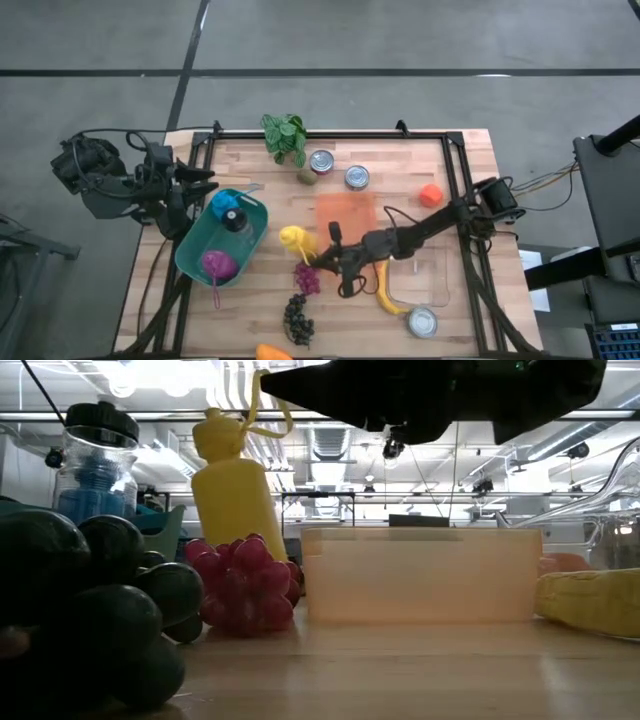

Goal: Pick & Place Food Item
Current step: Put the yellow water bottle into the green bin

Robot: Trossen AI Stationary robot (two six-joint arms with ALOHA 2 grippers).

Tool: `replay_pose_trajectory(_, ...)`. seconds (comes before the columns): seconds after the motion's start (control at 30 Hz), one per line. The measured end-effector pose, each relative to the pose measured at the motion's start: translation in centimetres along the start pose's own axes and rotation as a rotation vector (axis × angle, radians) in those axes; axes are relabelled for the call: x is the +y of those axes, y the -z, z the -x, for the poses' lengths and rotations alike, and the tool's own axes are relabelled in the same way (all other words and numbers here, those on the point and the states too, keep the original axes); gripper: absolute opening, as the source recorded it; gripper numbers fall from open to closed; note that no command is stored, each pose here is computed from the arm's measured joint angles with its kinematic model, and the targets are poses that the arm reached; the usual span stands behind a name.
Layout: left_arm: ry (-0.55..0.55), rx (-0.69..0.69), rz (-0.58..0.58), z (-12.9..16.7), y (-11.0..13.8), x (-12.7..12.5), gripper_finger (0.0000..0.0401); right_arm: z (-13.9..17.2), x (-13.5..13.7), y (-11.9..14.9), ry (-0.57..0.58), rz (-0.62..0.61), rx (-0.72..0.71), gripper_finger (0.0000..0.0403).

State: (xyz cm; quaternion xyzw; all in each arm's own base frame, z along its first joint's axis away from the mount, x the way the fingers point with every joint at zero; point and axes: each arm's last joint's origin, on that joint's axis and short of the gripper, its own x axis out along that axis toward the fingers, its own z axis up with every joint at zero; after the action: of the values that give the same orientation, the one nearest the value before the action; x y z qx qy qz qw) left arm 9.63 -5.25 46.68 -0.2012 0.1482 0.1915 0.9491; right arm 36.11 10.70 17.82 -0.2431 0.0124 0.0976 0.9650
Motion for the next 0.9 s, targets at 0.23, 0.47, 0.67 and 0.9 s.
replay_pose_trajectory(0.23,0.0,0.0,0.0,0.0,0.0,0.0,0.0173,0.2,0.4,0.1,0.054,-0.034,0.035,0.0008)
replay_pose_trajectory(0.47,0.0,0.0,0.001,0.0,0.0,0.0,0.0172,0.8,-0.1,-0.5,0.082,-0.065,0.026,0.0008)
replay_pose_trajectory(0.67,0.0,0.0,0.001,0.0,0.0,0.0,0.0172,1.7,-0.2,-0.5,0.105,-0.132,0.037,0.0008)
replay_pose_trajectory(0.9,0.0,0.0,0.0,0.0,0.0,0.0,0.0172,2.7,-0.6,-0.8,0.121,-0.138,0.068,0.0008)
